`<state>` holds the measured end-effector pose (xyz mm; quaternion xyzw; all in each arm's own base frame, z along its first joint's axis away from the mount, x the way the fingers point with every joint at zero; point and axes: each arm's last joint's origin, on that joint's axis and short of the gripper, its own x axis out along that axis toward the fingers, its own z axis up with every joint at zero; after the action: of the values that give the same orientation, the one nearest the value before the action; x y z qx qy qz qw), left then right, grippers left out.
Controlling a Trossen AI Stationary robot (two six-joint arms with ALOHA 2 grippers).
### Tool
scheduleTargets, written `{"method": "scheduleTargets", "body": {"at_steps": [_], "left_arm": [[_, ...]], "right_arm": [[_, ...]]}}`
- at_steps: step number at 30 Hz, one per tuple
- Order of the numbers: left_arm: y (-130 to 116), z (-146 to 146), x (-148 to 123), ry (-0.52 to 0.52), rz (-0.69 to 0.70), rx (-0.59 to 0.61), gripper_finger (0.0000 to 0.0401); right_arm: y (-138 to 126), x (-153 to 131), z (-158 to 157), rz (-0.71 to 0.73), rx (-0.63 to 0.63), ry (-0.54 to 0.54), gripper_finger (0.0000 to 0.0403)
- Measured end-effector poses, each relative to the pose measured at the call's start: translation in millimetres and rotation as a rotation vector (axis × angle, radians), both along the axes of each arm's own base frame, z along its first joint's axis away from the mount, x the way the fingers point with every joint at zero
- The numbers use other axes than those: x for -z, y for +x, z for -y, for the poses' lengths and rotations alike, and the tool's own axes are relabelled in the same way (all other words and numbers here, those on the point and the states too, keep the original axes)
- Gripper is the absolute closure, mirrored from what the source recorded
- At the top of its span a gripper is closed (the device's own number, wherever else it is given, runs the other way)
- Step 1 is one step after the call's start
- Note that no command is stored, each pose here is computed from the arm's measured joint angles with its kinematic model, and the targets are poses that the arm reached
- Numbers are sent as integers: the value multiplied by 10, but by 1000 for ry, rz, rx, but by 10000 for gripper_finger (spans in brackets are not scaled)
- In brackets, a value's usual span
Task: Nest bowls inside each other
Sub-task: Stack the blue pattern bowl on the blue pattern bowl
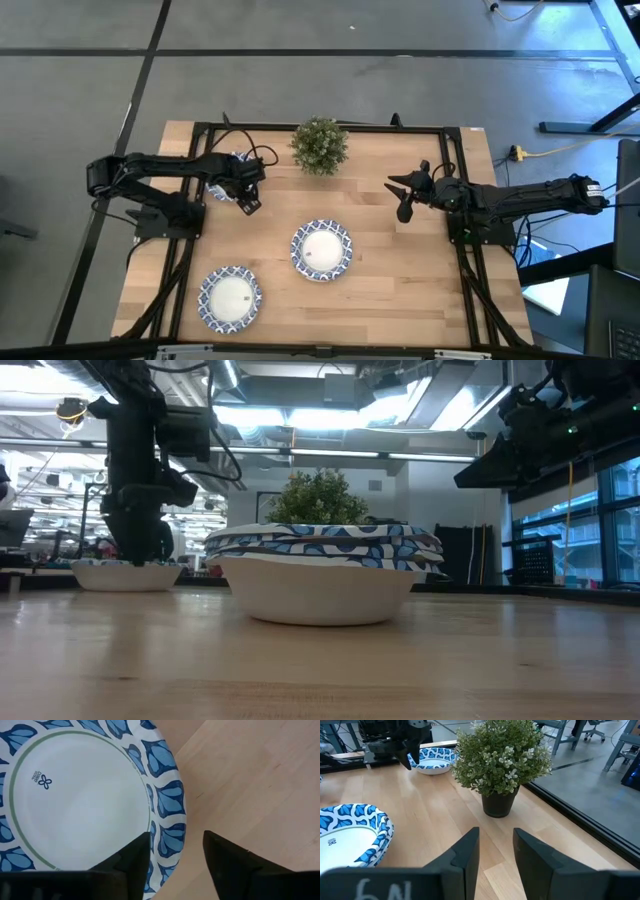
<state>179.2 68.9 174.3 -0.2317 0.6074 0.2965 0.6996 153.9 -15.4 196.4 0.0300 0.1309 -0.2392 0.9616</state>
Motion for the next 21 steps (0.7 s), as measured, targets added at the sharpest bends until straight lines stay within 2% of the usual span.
{"method": "scheduleTargets", "body": {"at_steps": [7,21], "left_arm": [[4,-1,-1,2,5,0,259],[3,-1,-1,1,5,-5,262]], "right_arm": [[0,0,0,0,0,0,283],[0,0,0,0,0,0,283]]}}
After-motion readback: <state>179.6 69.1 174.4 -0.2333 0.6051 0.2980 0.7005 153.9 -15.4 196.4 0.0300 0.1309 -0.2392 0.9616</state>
